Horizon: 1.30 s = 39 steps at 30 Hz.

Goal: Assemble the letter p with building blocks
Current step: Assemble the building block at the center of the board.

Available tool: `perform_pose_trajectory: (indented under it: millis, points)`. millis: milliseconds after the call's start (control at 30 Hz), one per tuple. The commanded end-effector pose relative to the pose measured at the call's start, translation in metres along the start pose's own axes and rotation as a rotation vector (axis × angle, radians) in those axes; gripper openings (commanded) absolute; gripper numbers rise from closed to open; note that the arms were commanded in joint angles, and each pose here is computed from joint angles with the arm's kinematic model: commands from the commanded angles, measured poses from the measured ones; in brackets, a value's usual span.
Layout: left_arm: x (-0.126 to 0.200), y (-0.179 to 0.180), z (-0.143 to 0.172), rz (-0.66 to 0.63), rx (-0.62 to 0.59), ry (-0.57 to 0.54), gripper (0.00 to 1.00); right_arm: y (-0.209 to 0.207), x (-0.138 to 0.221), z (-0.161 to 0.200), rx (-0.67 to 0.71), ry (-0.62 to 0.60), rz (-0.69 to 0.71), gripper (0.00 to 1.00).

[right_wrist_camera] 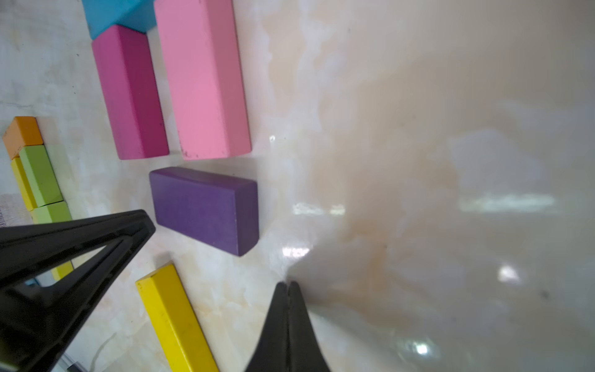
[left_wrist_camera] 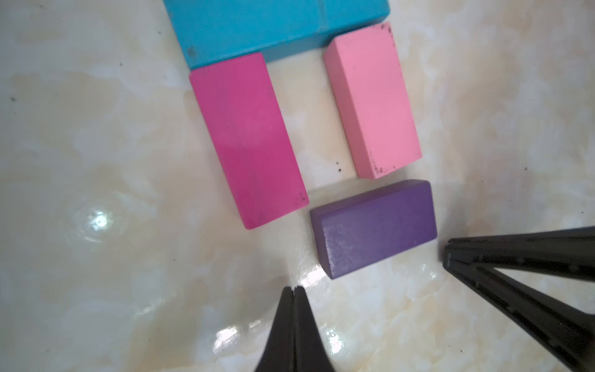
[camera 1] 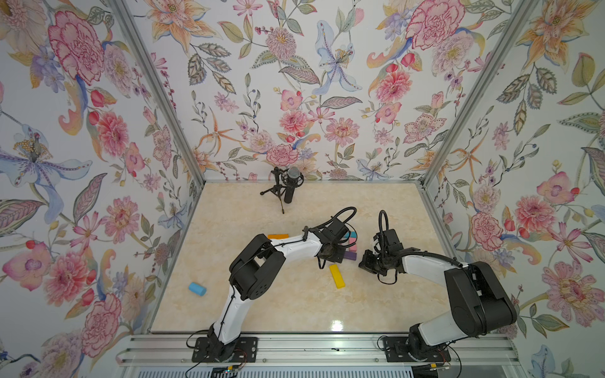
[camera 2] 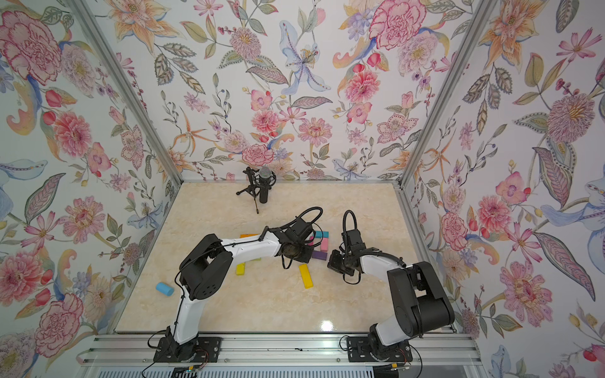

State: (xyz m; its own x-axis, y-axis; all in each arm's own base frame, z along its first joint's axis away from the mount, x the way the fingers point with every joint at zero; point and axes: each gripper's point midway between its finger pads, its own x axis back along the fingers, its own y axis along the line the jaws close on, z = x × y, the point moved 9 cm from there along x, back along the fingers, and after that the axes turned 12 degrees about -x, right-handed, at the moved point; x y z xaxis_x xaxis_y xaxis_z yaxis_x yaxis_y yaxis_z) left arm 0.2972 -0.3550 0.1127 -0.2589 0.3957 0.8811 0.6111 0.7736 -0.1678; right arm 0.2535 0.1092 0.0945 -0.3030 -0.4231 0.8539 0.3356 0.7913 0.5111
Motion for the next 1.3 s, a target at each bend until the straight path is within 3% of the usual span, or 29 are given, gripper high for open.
perform_pose_trajectory:
  millis: [0, 1267]
  points:
    - [0.025, 0.000, -0.011, -0.028, -0.020, -0.083, 0.00, 0.000, 0.004, 0.011, -0.015, 0.005, 0.016, 0.00]
    - [0.002, 0.003, 0.002, -0.009, -0.039, 0.010, 0.00, 0.022, -0.013, -0.019, 0.020, -0.008, 0.031, 0.00]
